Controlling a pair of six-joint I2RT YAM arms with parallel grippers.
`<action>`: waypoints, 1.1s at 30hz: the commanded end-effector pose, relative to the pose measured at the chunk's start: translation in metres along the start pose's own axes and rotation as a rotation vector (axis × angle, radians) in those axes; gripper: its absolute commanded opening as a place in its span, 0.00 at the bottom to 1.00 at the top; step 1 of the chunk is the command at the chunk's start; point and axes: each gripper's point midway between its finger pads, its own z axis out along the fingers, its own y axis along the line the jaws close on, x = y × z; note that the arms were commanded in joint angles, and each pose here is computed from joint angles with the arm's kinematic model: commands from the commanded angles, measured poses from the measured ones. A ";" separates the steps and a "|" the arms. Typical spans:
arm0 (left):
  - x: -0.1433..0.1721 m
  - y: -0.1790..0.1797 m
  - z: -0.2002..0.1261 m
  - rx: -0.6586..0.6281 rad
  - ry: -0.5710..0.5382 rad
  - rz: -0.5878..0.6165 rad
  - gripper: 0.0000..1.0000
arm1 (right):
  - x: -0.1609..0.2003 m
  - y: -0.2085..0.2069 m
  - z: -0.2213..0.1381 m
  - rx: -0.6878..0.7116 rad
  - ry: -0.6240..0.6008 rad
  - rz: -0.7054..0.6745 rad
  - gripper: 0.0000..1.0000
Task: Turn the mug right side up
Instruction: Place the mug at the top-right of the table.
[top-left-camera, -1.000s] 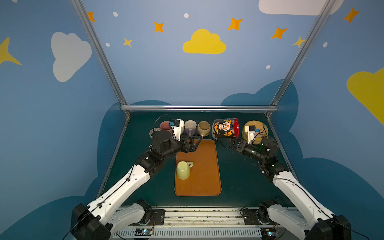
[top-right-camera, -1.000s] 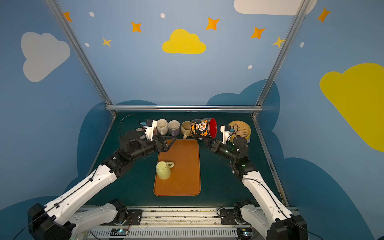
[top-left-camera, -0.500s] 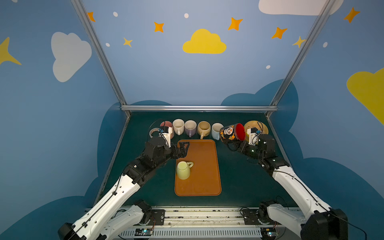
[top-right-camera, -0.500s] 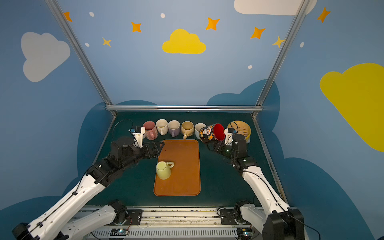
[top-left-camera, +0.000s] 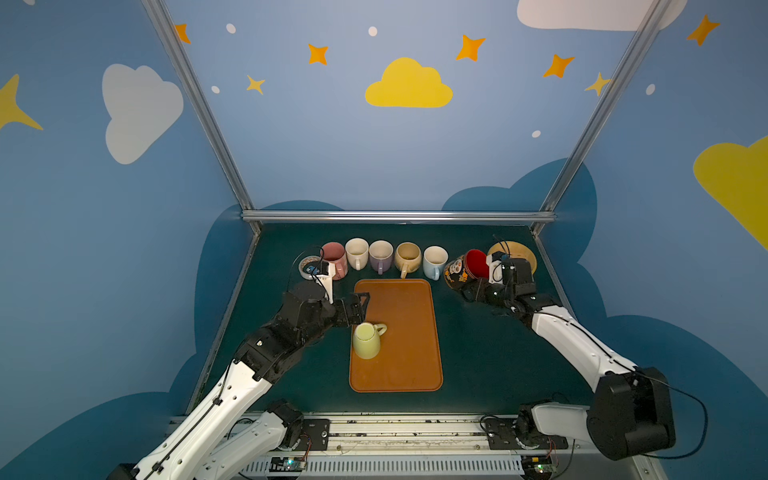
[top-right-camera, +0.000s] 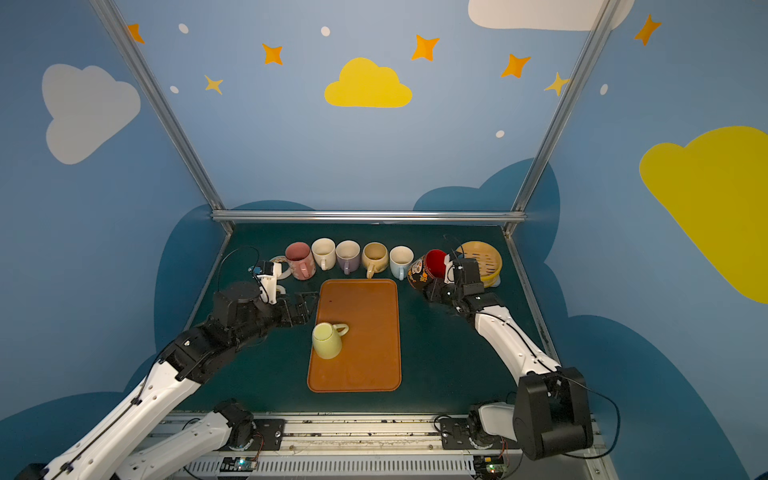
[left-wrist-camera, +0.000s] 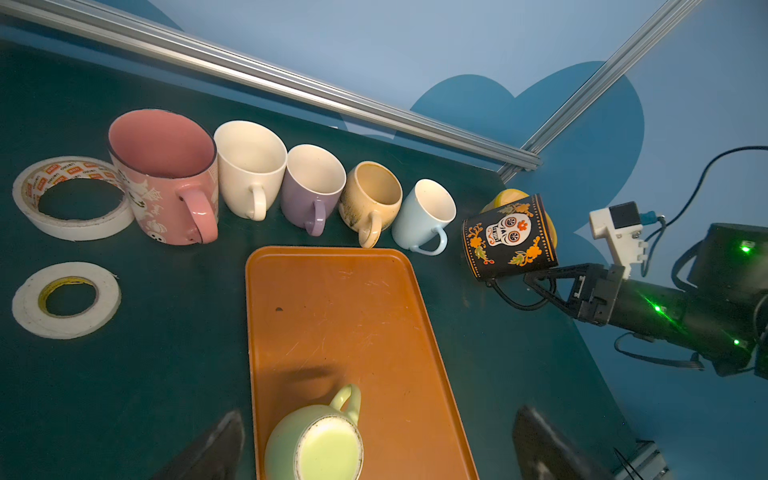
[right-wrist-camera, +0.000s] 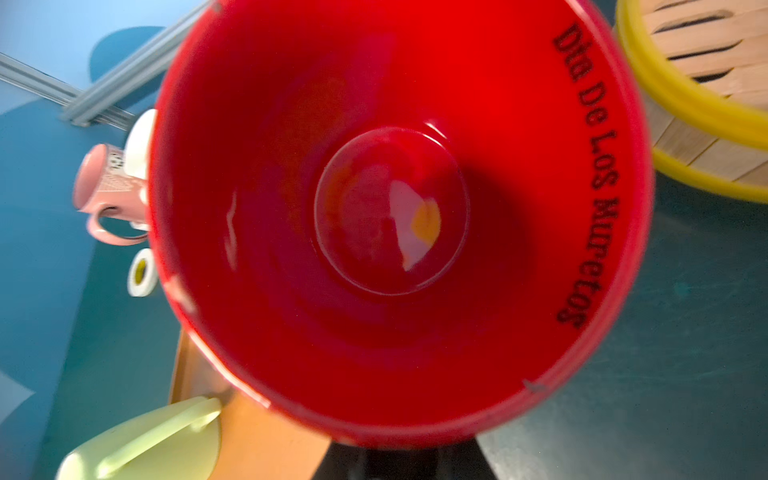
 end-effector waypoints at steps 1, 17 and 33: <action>0.008 0.009 -0.003 -0.027 0.013 0.018 1.00 | -0.059 0.020 -0.012 -0.023 -0.180 -0.104 0.00; 0.030 0.014 0.001 -0.017 0.083 0.060 1.00 | -0.076 -0.004 0.038 0.135 -0.138 -0.205 0.00; 0.032 0.016 0.006 -0.029 0.097 0.093 1.00 | -0.087 -0.012 0.081 0.220 -0.083 -0.328 0.00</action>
